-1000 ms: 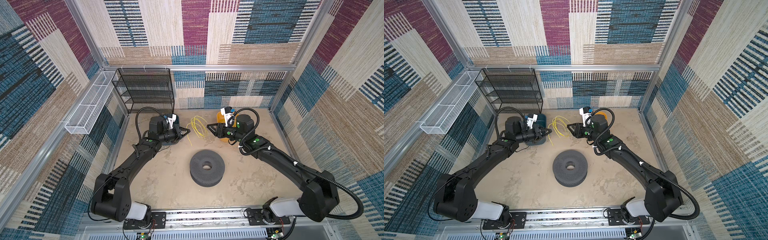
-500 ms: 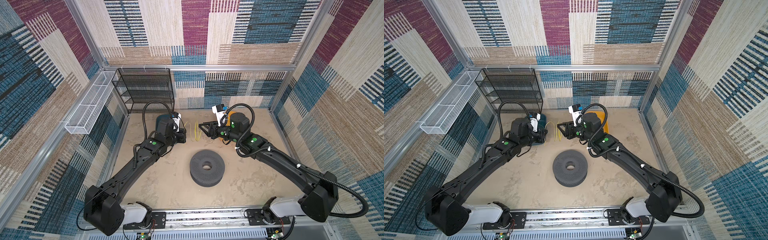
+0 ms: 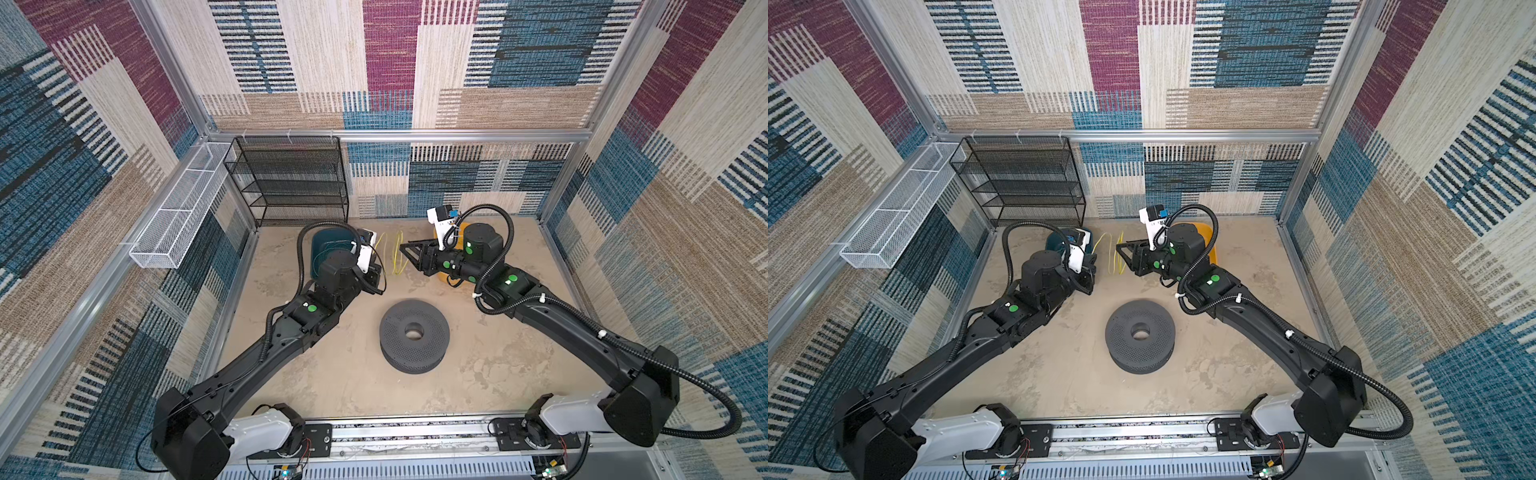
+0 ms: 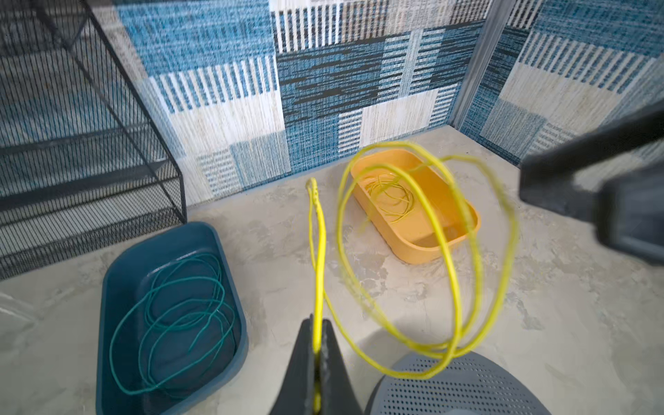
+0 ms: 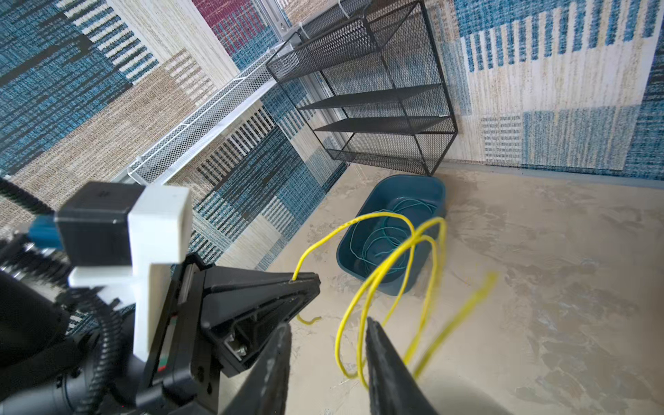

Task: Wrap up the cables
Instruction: 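Lower the left gripper to the grey spool while the right raises the cable loops high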

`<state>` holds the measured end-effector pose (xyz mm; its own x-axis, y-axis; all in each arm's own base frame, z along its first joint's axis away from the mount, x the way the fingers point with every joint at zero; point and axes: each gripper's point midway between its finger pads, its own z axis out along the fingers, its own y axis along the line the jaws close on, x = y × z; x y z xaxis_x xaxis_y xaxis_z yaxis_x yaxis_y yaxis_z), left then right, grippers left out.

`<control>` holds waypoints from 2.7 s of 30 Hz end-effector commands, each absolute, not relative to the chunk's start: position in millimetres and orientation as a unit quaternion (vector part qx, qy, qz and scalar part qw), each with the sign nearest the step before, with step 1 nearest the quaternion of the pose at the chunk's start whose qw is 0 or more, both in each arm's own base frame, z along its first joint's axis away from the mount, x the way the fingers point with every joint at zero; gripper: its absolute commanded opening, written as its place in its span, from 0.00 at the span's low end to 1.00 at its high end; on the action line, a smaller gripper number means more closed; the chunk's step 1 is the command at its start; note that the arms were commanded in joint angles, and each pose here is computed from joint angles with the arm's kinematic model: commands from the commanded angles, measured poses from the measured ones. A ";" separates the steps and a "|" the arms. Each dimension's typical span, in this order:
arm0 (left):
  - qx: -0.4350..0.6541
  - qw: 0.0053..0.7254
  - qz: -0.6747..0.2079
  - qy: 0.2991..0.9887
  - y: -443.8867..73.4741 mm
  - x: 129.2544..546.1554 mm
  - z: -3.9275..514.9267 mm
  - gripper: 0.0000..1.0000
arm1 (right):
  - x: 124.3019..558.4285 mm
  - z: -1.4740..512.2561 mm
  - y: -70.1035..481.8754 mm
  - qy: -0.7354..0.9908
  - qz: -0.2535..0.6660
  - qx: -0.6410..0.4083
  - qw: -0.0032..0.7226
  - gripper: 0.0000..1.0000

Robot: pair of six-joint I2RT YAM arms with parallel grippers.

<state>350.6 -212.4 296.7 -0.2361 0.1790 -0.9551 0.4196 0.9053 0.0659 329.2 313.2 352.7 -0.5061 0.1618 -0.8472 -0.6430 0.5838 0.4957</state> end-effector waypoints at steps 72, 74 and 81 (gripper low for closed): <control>0.265 0.632 -0.137 0.715 -247.9 297.3 299.2 0.00 | 401.0 431.0 136.3 0.674 0.385 0.048 0.629 0.00; 0.281 0.616 -0.140 0.723 -254.4 287.4 286.1 0.00 | 403.8 439.3 123.2 0.662 0.383 0.063 0.642 0.00; 0.292 0.582 -0.077 0.755 -242.5 268.1 238.3 0.00 | 403.2 480.8 94.9 0.620 0.387 0.087 0.677 0.00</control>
<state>267.1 -260.9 257.7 -0.1000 0.2987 -0.9491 0.6002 0.7789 0.1819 408.9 106.4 440.1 -0.1822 0.5844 -0.7907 -0.3696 0.7045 0.6059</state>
